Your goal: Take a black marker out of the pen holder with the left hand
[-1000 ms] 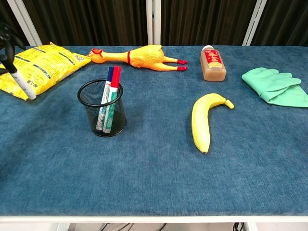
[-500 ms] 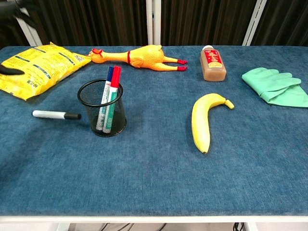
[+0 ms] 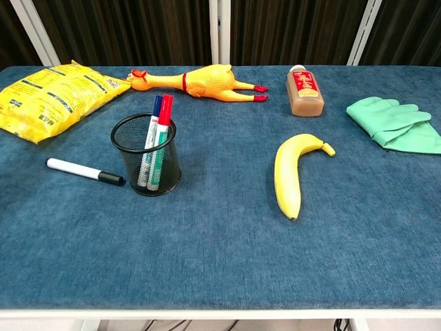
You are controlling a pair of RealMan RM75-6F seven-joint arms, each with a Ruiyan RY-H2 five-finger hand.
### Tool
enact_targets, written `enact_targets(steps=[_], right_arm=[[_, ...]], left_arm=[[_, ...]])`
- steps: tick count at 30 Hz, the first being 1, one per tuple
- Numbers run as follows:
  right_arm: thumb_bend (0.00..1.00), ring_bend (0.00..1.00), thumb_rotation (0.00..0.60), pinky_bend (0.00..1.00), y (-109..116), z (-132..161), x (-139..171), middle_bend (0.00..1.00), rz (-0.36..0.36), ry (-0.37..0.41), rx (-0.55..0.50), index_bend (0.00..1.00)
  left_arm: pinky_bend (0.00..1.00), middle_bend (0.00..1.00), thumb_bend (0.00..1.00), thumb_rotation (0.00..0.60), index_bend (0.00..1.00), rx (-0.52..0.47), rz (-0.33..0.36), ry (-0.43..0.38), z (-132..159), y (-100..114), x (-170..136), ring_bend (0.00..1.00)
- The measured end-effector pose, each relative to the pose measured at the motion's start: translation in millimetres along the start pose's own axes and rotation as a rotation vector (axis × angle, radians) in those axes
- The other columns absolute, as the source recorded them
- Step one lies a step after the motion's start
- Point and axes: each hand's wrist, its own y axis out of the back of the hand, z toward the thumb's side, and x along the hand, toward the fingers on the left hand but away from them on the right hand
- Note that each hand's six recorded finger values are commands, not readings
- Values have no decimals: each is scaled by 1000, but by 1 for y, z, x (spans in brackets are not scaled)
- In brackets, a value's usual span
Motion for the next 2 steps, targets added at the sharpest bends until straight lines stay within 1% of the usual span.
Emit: enact_targets(steps=[2], right_arm=[[176,0,600,0,-1,2,-1,0,-4,10,-2,0]], left_arm=[[63,27,154,600,25,-7,-8,19,-7,-3,-8,0]])
